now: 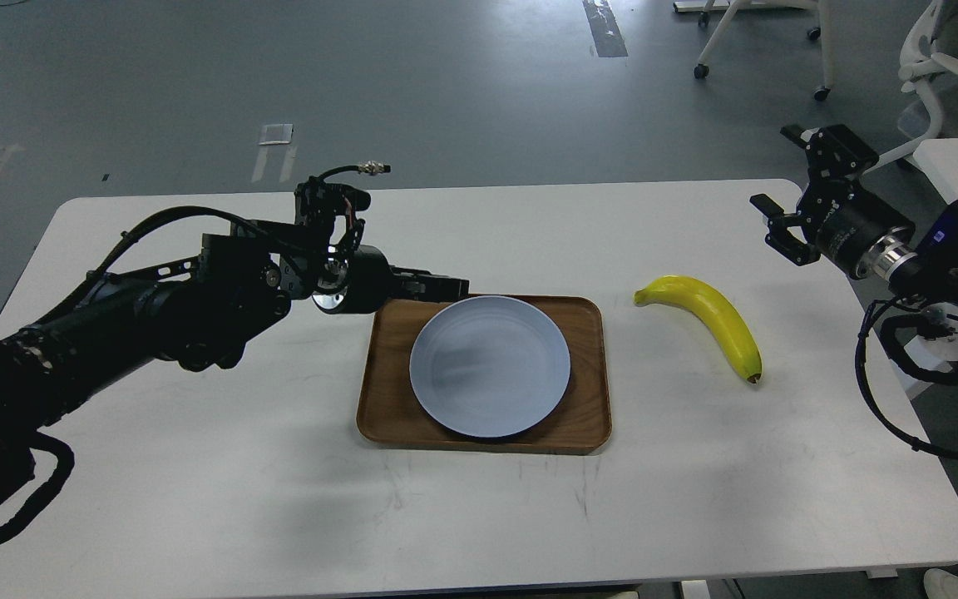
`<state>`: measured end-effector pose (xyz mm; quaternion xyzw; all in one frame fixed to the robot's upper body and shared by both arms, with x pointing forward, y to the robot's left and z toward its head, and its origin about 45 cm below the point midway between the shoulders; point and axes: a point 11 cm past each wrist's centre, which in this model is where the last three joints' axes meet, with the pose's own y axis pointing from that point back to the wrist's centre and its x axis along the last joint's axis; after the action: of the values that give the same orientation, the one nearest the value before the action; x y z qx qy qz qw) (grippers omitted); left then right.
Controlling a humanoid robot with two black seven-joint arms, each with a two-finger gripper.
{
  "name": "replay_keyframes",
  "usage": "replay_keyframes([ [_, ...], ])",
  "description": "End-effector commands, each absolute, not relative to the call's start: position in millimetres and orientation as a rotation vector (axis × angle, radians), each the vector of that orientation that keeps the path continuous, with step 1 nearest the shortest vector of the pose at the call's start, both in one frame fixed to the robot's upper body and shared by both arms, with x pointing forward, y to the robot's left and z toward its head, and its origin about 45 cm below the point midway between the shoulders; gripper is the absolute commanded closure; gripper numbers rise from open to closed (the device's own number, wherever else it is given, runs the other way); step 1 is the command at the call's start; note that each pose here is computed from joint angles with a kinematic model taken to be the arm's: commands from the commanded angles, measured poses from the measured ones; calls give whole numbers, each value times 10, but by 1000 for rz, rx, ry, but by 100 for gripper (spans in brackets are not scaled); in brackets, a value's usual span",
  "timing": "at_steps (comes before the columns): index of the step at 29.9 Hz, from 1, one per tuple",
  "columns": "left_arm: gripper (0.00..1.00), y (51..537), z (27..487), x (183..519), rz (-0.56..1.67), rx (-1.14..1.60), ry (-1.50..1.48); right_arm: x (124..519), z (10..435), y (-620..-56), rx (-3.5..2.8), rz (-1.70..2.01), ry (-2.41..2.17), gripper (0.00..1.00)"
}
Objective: Place banana on plate with both arms
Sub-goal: 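Lift the left arm away and reach the right gripper to the banana, then grasp the yellow banana with the right gripper and lift it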
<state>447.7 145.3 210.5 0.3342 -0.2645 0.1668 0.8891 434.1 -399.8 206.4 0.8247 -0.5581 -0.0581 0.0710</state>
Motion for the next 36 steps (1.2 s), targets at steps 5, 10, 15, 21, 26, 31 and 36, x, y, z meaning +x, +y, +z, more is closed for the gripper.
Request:
replay_keyframes([
  [5, 2, 1922, 2767, 4761, 731, 178, -136, 4375, 2351, -3982, 2352, 159, -1259, 0],
  [10, 2, 2273, 3093, 4835, 850, -51, -87, 4417, 2485, -3912, 2180, 389, -918, 0],
  [15, 2, 2399, 3130, 4757, 876, -141, -54, 4387, 2317, -3801, 2025, 476, -629, 0],
  [21, 3, 2471, 3045, 4645, 872, -148, -30, 4306, 1826, -3618, 1862, 541, -363, 0],
  [26, 2, 2489, 3010, 4633, 876, -144, -24, 4329, 1666, -3546, 1788, 564, -277, 0],
  [31, 2, 2494, 2989, 4627, 877, -142, -20, 4328, 1609, -3543, 1756, 570, -247, 0],
  [36, 2, 2484, 2970, 4622, 877, -141, -18, 4297, 1528, -3534, 1729, 569, -202, 0],
])
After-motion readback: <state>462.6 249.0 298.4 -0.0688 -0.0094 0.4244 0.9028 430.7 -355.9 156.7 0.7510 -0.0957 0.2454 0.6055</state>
